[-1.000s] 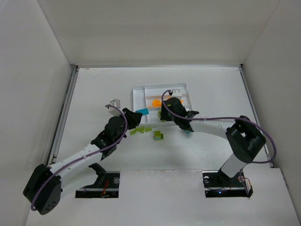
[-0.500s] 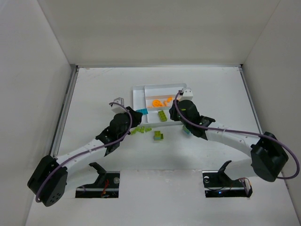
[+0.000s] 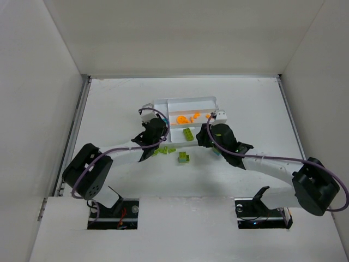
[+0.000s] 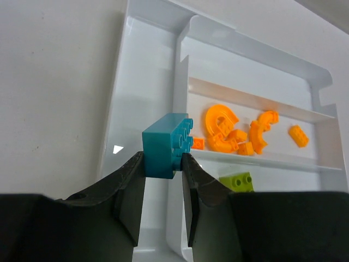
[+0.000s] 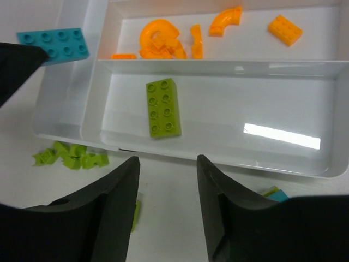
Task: Sort the legos into containers by color
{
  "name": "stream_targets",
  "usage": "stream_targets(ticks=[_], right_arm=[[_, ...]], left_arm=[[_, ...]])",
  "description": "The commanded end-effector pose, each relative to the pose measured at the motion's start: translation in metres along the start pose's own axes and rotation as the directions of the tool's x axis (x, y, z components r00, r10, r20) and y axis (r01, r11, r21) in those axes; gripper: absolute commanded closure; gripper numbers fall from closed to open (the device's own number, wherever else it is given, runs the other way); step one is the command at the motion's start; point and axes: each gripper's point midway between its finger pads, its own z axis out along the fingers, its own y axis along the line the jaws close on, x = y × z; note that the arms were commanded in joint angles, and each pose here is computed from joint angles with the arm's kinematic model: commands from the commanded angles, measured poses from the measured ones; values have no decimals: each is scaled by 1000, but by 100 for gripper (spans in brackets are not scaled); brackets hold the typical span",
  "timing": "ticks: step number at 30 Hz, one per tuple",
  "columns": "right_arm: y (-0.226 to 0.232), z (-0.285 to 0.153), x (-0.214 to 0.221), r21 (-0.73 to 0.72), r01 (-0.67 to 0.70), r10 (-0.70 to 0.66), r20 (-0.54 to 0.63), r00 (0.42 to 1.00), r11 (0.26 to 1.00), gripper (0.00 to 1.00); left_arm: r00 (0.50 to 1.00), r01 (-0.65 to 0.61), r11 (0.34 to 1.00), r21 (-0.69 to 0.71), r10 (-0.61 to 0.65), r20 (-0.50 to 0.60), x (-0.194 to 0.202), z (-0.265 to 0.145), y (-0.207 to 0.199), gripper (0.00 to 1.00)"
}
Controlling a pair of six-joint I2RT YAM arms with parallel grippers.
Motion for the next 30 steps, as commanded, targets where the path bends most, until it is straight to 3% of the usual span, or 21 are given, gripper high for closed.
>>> stream_targets(ticks=[1,7,11,17,24,30], right_arm=[[29,-9,-23,-106,-3,11,79,997,994,45],[54,-20,-16,-179,50,-39,65,997,983,31],[70,-24,-7,-224,80,-75,30,997,971,26],[83,-25,6,-248,118,-123,-2,992,962,24],[103,-29,35,-288,127,-151,-65,986,949,22],[126,-41,39,-292,151,-170,-42,985,945,28]], left_arm=[[994,44,999,0,-44,98,-32,15,-13,83],[992,58,998,-29,-54,118,-38,16,-6,60],[990,56,998,-14,-53,130,-45,4,-7,51],[989,66,997,39,-70,130,-48,-23,-9,56],[997,45,996,75,-50,67,-25,-58,-2,69],[999,32,997,71,-34,30,-10,-78,17,70]])
